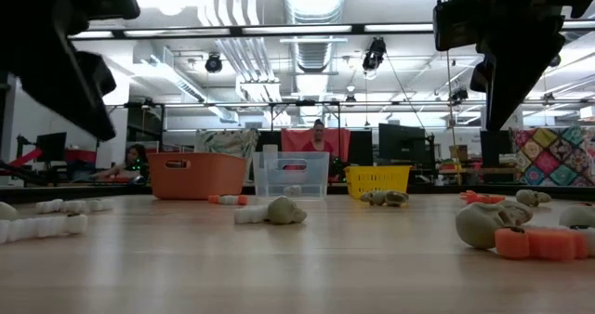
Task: Sort Halloween decoration
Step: Put the white skeleton toy into the orange bin
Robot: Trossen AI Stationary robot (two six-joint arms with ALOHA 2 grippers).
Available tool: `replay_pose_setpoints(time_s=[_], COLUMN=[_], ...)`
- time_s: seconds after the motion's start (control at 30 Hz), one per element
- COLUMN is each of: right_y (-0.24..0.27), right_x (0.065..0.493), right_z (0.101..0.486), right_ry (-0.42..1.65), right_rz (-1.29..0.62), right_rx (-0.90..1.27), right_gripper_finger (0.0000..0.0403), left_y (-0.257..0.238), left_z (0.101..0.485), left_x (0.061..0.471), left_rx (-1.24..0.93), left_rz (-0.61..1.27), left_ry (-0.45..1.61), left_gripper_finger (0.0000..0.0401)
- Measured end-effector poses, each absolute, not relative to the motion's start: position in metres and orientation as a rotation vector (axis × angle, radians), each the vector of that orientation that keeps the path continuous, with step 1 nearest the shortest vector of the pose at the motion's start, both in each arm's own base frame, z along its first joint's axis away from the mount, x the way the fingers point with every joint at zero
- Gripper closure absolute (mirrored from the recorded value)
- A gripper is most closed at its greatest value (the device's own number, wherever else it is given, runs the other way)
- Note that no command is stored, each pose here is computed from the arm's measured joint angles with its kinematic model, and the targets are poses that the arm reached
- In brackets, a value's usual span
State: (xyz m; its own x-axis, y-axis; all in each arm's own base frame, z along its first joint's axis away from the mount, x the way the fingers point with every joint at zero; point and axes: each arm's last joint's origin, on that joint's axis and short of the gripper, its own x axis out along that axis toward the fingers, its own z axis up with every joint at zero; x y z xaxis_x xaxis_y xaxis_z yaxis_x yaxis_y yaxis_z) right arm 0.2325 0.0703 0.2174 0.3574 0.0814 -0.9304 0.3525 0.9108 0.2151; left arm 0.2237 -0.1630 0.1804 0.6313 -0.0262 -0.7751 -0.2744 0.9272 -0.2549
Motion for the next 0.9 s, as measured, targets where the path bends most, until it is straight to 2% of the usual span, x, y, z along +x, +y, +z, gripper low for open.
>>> replay_pose_setpoints(time_s=[0.4, 0.9], right_y=[0.070, 0.070], right_x=[0.232, 0.232], right_z=[0.217, 0.217], right_ry=[1.206, 1.205], right_rz=[-0.173, -0.166], right_rx=[0.399, 0.388], right_gripper_finger=[0.0301, 0.0301], left_y=[-0.185, -0.191], left_z=[0.156, 0.140], left_x=[0.239, 0.245], left_rx=[-0.209, -0.201], left_rz=[0.256, 0.305], left_ry=[1.041, 1.080], left_gripper_finger=[0.0211, 0.0211])
